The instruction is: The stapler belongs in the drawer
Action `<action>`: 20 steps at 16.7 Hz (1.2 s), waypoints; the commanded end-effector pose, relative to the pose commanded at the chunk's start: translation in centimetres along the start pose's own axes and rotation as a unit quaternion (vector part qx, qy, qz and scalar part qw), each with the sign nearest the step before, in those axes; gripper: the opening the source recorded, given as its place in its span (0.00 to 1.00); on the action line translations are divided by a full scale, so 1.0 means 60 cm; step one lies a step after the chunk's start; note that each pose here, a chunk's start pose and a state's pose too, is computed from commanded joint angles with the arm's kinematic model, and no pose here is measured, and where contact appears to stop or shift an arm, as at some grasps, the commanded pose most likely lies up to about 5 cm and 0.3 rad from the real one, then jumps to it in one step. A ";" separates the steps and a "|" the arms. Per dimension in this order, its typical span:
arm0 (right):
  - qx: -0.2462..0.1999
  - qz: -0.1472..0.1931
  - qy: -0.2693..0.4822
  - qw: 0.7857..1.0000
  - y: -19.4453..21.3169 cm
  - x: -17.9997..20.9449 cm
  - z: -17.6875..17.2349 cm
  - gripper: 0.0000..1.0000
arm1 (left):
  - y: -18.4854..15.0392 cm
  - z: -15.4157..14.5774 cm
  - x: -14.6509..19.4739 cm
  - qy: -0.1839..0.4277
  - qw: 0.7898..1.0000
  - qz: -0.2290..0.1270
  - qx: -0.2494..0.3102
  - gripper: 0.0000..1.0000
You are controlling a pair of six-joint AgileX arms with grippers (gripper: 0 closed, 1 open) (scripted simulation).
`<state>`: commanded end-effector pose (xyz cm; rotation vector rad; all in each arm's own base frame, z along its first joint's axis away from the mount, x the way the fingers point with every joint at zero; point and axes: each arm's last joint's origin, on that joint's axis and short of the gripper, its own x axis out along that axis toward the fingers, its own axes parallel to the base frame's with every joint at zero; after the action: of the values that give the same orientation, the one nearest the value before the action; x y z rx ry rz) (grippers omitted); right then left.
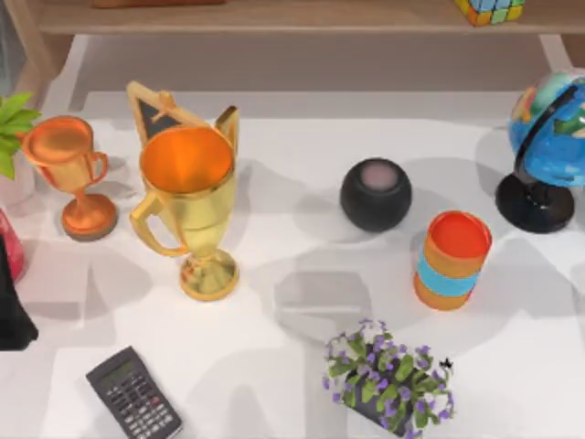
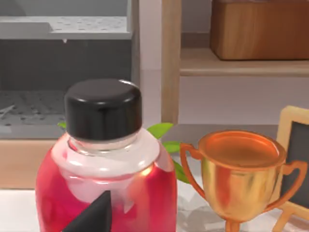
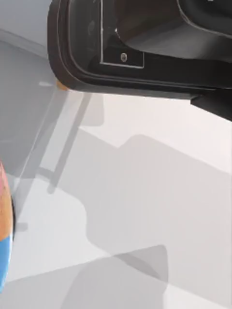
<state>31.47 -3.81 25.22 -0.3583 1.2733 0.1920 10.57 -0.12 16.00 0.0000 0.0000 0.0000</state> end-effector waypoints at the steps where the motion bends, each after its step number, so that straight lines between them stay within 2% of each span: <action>1: 0.014 -0.020 -0.024 0.999 -0.022 -0.030 0.013 0.00 | 0.000 0.000 0.000 0.000 1.000 0.000 0.000 1.00; 5: 0.073 -0.078 -0.074 0.991 -0.118 -0.110 0.057 0.00 | 0.000 0.000 0.000 0.000 1.000 0.000 0.000 1.00; 8: 0.112 -0.084 -0.055 0.989 -0.191 -0.097 0.086 0.00 | 0.000 0.000 0.000 0.000 1.000 0.000 0.000 1.00; 12: 0.141 -0.044 0.010 0.989 -0.260 0.018 0.121 0.00 | 0.000 0.000 0.000 0.000 1.000 0.000 0.000 1.00; 16: 0.164 0.009 0.083 0.983 -0.283 0.161 0.128 0.00 | 0.000 0.000 0.000 0.000 1.000 0.000 0.000 1.00; 20: 0.181 0.042 0.138 0.973 -0.278 0.230 0.116 0.00 | 0.000 0.000 0.000 0.000 1.000 0.000 0.000 1.00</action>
<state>47.31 -17.53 16.33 -0.0151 1.5665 -0.0216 10.57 -0.12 16.00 0.0000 0.0000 0.0000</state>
